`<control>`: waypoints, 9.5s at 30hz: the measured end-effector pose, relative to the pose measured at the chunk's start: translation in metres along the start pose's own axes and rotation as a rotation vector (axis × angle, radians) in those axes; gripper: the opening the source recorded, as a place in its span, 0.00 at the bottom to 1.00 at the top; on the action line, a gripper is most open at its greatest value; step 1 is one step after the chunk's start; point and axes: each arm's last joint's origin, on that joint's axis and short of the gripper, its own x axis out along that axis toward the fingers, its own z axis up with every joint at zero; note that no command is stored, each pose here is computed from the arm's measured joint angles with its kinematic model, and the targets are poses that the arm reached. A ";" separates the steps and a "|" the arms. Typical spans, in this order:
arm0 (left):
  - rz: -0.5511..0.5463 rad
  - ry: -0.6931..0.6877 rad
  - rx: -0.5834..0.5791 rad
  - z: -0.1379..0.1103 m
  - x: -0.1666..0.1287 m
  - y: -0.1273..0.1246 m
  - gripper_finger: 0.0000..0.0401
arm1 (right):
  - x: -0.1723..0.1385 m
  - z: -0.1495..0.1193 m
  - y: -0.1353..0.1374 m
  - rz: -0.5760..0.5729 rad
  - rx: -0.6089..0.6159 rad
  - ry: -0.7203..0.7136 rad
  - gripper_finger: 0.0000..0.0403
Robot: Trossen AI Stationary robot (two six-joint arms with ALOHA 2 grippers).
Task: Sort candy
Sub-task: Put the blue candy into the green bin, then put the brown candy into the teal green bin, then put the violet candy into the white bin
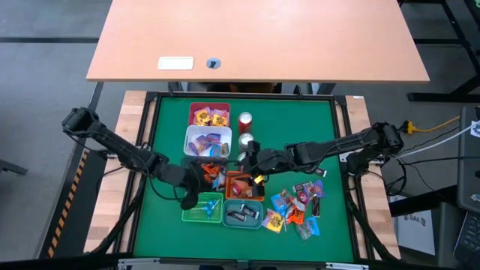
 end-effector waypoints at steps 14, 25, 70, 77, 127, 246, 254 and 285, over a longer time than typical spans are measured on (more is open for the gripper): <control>-0.125 0.268 0.027 -0.040 -0.013 -0.032 0.00 | -0.013 -0.048 0.001 -0.007 0.216 0.526 0.56; -0.047 0.305 -0.070 -0.056 -0.004 -0.036 0.13 | -0.033 -0.071 0.011 -0.195 0.207 0.783 0.56; 0.005 0.273 -0.126 -0.050 0.011 -0.024 0.33 | -0.083 -0.246 -0.036 -0.353 0.689 1.063 0.56; 0.005 0.272 -0.126 -0.050 0.011 -0.024 0.33 | -0.082 -0.246 -0.036 -0.322 0.656 1.064 0.50; 0.058 0.126 -0.142 -0.042 0.013 -0.025 0.33 | -0.048 -0.082 0.026 0.277 0.501 0.044 0.27; 0.165 -0.430 0.186 0.035 0.022 0.010 0.33 | -0.056 -0.209 0.042 0.018 0.206 1.229 0.49; 0.165 -0.430 0.186 0.035 0.022 0.010 0.33 | -0.056 -0.211 0.042 0.027 0.214 1.235 0.26; 0.164 -0.430 0.186 0.035 0.022 0.010 0.33 | -0.065 -0.078 0.043 -0.098 0.187 0.657 0.01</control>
